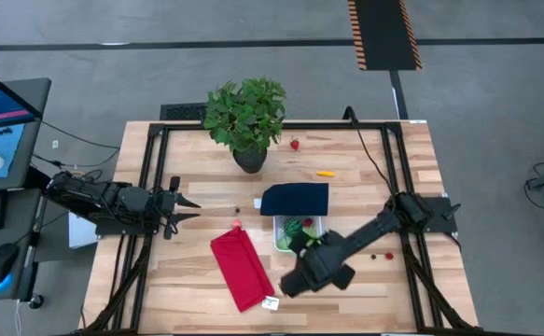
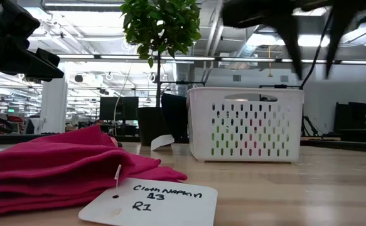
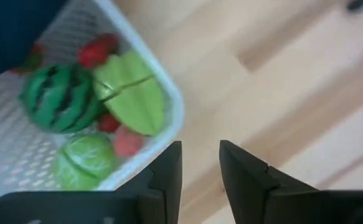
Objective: Pick and placing Produce into tupperware
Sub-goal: Put the right blueberry into the bin
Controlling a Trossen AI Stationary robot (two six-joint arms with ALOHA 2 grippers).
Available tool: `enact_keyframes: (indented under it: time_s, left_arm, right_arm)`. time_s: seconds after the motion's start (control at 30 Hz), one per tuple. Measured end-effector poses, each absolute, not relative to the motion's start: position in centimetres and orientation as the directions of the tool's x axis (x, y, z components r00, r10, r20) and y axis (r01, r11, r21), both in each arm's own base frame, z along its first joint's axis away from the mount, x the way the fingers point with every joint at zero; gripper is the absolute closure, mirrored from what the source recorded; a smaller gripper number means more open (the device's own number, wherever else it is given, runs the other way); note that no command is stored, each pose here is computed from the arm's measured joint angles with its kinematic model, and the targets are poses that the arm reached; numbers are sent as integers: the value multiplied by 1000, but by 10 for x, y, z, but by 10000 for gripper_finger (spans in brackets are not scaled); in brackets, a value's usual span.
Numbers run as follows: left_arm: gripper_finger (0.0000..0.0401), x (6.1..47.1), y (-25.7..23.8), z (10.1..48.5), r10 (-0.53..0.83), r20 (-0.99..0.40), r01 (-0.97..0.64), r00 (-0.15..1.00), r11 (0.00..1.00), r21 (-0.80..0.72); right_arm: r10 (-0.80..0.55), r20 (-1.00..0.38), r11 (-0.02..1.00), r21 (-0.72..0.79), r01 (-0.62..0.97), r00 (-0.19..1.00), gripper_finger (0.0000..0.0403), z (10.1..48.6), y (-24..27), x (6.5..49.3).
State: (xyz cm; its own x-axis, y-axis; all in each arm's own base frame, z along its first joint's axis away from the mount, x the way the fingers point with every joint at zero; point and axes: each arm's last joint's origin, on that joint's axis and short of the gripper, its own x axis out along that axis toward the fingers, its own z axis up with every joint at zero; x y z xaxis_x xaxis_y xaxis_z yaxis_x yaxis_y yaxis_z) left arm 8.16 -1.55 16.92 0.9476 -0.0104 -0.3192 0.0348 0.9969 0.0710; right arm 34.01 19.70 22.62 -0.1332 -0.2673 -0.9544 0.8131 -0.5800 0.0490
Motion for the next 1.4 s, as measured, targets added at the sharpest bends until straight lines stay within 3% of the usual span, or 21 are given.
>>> enact_keyframes:
  time_s: [0.37,0.77,1.13,1.3,1.4]
  left_arm:
    - [301,82,-16,169,-11,-319,35,948,997,71]
    - [301,82,-16,169,-10,-319,35,948,997,71]
    - [301,82,-16,169,-10,-319,35,948,997,71]
    - [301,82,-16,169,-10,-319,35,948,997,71]
    - [301,82,-16,169,-11,-319,35,948,997,71]
  right_arm:
    - [-232,-946,-764,32,644,-228,272,204,241,301]
    - [-192,-933,-769,-51,637,-306,236,202,250,288]
    - [-255,-847,-797,-89,597,-466,136,164,230,270]
    - [-272,-835,-812,-68,580,-479,133,160,218,275]
    - [-204,-829,-840,-125,528,-520,133,160,214,278]
